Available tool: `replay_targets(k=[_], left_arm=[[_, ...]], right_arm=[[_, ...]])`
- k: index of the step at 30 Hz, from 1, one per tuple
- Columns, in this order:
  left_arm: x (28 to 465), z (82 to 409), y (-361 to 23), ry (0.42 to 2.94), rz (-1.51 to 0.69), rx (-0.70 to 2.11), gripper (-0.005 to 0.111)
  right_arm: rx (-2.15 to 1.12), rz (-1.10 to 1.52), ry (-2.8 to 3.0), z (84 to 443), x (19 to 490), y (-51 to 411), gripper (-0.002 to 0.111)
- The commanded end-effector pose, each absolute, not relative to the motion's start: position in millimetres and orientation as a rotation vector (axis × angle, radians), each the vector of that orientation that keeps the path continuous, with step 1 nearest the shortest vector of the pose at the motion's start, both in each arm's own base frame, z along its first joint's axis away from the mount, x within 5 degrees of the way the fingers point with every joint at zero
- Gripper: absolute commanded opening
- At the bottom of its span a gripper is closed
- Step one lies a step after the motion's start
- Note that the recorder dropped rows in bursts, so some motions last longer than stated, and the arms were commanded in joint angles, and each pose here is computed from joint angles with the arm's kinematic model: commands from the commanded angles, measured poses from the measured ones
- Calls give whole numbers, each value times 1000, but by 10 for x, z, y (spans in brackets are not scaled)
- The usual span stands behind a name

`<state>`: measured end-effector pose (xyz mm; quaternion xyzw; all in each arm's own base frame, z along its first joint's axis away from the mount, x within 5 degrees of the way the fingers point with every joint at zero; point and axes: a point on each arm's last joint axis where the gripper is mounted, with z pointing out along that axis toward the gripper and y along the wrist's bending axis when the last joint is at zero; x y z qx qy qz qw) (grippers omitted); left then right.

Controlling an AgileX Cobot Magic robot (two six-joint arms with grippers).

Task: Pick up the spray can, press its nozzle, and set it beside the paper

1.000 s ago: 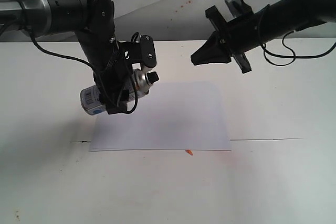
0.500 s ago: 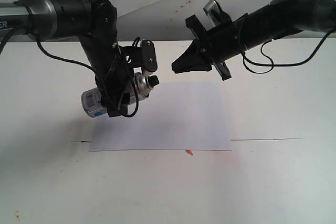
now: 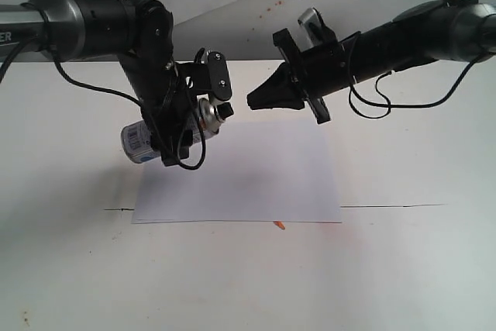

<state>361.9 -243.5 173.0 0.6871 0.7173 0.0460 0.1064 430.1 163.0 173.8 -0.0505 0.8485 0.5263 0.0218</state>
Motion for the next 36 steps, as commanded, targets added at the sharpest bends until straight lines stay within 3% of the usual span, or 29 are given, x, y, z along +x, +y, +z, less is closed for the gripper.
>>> replay_targets(k=[1, 36], left_arm=[[3644, 1828, -2468, 2087, 155, 1970, 0], [3605, 1827, -2532, 2091, 84, 1952, 0]], right_arm=[[-175, 1651, 2597, 1770, 4309, 1643, 0], [-255, 1701, 2611, 1697, 4195, 1967, 0]])
